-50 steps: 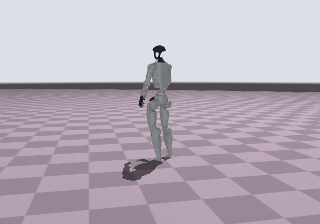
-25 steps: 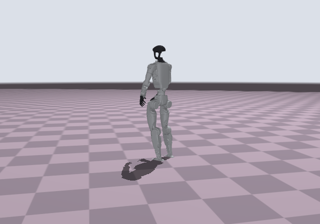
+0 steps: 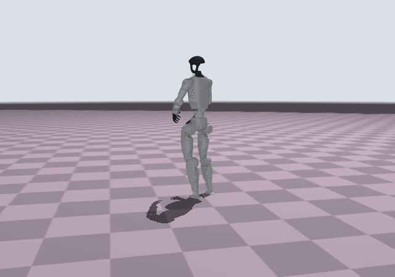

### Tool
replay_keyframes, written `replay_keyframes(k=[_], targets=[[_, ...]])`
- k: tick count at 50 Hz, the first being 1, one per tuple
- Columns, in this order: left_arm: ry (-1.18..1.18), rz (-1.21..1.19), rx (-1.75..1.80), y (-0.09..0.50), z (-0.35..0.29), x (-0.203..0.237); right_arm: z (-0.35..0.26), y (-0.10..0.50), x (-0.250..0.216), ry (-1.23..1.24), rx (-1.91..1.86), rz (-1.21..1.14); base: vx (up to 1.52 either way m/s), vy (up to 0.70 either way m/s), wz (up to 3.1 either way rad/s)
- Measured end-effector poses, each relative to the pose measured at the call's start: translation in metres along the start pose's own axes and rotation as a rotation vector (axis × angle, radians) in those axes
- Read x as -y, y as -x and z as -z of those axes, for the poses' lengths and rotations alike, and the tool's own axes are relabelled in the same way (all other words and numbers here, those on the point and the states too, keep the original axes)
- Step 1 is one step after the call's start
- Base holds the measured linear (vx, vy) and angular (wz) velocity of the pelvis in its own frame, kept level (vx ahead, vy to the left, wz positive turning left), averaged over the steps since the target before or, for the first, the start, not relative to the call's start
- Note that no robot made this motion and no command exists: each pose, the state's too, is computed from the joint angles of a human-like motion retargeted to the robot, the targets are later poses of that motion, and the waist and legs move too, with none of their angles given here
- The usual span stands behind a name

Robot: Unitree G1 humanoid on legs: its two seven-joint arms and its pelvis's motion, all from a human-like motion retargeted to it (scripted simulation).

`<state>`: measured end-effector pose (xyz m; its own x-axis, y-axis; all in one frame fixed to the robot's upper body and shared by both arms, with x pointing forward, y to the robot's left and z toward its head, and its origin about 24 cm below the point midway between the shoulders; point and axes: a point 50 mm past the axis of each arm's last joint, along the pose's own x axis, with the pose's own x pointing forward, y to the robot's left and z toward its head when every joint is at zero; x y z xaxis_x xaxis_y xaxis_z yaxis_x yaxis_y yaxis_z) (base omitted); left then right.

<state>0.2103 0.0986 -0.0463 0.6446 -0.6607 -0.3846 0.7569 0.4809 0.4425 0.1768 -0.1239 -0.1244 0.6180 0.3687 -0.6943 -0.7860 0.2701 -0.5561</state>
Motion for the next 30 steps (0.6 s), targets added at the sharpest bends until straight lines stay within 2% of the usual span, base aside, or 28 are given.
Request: replay_keyframes(k=[13, 30], targets=[[-0.033, 0.035, 0.146, 0.003, -0.033, -0.014, -0.002, 0.0, 0.005, 0.032, 0.02, -0.006, 0.0, 0.0, 0.0], [-0.068, 0.095, 0.196, 0.009, -0.045, -0.021, -0.008, -0.002, 0.01, 0.038, 0.037, -0.016, 0.0, 0.0, 0.0]])
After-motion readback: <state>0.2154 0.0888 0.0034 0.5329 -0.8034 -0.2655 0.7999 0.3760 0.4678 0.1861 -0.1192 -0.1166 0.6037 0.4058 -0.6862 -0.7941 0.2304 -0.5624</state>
